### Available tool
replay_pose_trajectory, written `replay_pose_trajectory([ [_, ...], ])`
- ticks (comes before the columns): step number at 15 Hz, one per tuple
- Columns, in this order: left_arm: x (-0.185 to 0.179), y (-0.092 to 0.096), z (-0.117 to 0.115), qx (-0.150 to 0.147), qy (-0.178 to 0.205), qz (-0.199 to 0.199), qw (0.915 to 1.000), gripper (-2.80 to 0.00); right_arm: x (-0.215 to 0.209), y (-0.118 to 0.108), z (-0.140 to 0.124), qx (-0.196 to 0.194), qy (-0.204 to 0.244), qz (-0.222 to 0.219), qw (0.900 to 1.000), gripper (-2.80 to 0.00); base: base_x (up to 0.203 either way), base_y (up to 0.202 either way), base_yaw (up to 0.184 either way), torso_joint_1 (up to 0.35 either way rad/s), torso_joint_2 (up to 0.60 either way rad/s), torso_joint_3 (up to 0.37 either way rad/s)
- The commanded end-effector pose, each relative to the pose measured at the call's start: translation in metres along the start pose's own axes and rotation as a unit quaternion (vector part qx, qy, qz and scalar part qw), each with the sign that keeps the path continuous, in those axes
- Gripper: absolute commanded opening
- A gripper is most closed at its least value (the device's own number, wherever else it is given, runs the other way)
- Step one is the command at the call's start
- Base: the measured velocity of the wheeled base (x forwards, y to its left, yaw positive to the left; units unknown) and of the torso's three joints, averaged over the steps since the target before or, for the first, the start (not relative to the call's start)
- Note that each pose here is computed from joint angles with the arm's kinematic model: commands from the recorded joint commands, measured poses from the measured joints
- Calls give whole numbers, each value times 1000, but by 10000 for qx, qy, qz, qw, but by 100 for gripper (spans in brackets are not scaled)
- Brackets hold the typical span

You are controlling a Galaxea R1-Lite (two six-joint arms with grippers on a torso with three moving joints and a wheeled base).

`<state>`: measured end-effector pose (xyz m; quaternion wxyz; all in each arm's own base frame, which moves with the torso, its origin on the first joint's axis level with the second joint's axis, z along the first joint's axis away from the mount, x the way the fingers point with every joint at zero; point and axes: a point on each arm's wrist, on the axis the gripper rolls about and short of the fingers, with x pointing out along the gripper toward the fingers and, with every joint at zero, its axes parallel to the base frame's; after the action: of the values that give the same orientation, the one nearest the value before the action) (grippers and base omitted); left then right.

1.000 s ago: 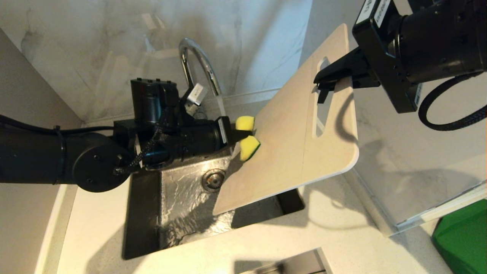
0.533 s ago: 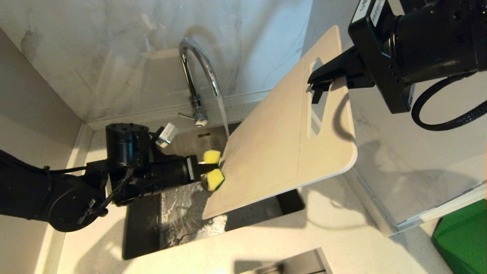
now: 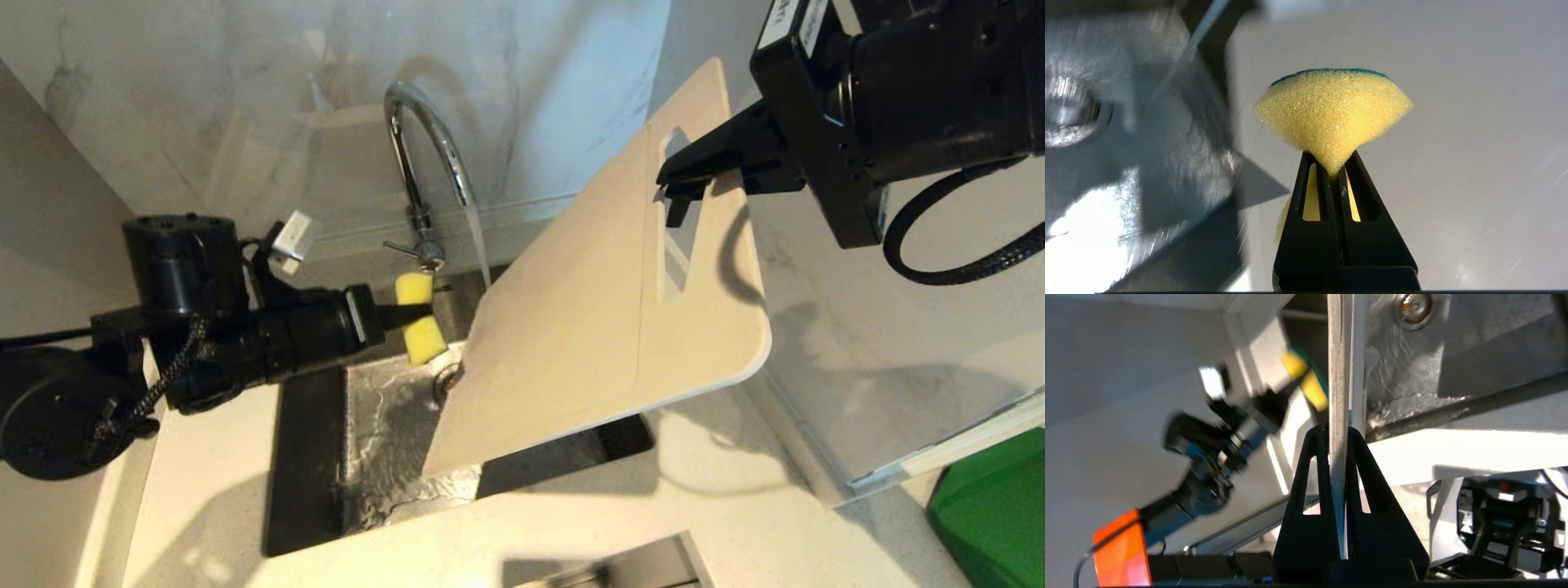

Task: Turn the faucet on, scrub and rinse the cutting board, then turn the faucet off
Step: Scrub the cutting board underwater

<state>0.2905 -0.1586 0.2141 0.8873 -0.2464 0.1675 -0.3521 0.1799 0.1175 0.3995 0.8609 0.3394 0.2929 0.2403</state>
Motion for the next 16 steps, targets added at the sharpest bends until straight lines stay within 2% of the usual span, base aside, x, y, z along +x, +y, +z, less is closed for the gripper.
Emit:
replay_pose_trajectory([
  [1,11,-22,37,122,-333,-266,9990,-280,-3,0,-1,24,54,18,10000,-280,0,0,0,0,0,0],
  [2,27,-23,43,136,-346,-310,9988,-280,-3,0,-2,23,75,18,10000,-280,0,0,0,0,0,0],
  [4,56,-20,40,118,-216,-342,9991,-280,-4,2,-4,0,108,75,9999,-280,0,0,0,0,0,0],
  [8,86,-31,12,90,187,-485,9986,-280,-6,4,-4,-17,168,168,9997,-280,0,0,0,0,0,0],
  [10,97,-28,2,87,310,-466,9984,-280,-6,4,-4,-22,169,180,9997,-280,0,0,0,0,0,0],
  [13,100,-20,-9,250,458,-366,9980,-280,-5,4,-4,-21,159,182,9997,-280,0,0,0,0,0,0],
  [16,87,-6,-14,329,538,-163,9979,-280,-4,4,-4,-23,164,186,9997,-280,0,0,0,0,0,0],
])
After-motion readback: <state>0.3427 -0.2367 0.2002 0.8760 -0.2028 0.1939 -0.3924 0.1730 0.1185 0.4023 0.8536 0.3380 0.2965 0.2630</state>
